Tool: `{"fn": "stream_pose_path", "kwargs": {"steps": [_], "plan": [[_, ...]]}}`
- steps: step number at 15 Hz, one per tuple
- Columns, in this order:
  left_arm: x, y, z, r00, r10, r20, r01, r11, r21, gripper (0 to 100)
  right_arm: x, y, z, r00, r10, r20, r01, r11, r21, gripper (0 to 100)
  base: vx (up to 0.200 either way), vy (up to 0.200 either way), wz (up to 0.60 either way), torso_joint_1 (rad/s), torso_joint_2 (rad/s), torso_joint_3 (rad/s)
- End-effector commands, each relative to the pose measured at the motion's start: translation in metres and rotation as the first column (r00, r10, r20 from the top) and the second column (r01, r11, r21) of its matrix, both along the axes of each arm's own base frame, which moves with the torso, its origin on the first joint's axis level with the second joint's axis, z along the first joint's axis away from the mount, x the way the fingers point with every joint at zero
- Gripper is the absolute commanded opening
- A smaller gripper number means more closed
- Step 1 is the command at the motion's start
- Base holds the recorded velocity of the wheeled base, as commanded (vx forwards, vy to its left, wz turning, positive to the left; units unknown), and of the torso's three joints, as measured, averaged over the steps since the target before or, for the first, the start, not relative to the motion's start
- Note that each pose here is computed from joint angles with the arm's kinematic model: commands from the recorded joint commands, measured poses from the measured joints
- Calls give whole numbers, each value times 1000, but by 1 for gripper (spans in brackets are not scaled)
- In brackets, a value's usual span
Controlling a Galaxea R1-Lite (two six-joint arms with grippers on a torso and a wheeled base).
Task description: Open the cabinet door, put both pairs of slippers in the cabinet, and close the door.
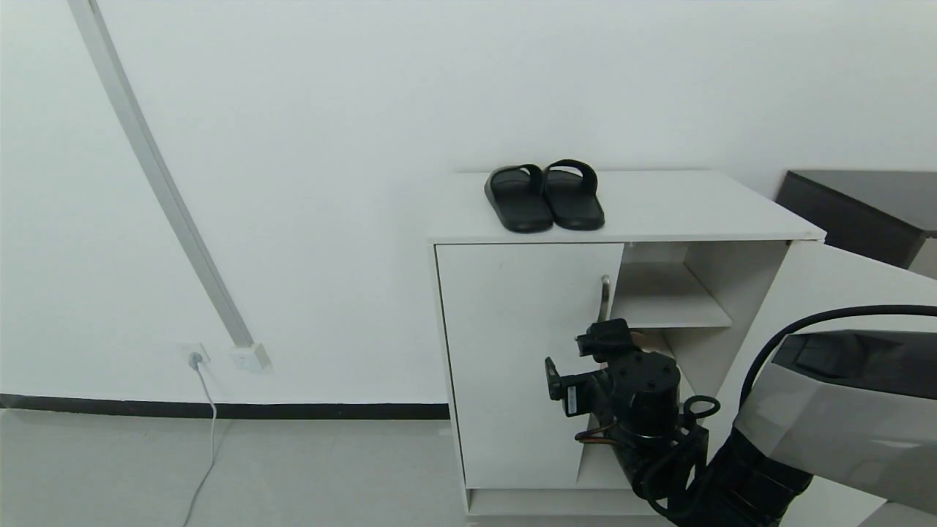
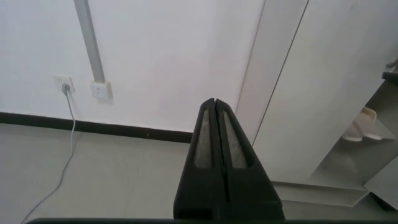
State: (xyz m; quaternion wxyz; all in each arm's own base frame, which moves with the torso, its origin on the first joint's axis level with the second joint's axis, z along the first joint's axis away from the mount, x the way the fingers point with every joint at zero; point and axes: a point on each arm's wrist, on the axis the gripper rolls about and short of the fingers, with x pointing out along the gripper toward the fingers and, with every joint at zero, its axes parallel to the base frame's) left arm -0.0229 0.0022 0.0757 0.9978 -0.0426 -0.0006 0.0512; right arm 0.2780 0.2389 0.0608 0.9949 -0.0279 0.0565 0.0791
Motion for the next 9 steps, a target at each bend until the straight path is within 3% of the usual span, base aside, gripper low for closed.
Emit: {"fn": "stream_pose_path", "kwargs": {"steps": [1, 9], "plan": [[0, 0, 0, 1000, 2, 0, -2, 1000, 0, 0, 0, 0, 0, 1000, 1, -1, -1, 1000, -1, 100, 0, 0, 0, 193, -510, -320], [0, 0, 0, 1000, 0, 0, 0, 1000, 1, 0, 0, 0, -2, 1000, 1, -4, -1, 1000, -4, 100, 0, 0, 0, 218, -528, -315]]}}
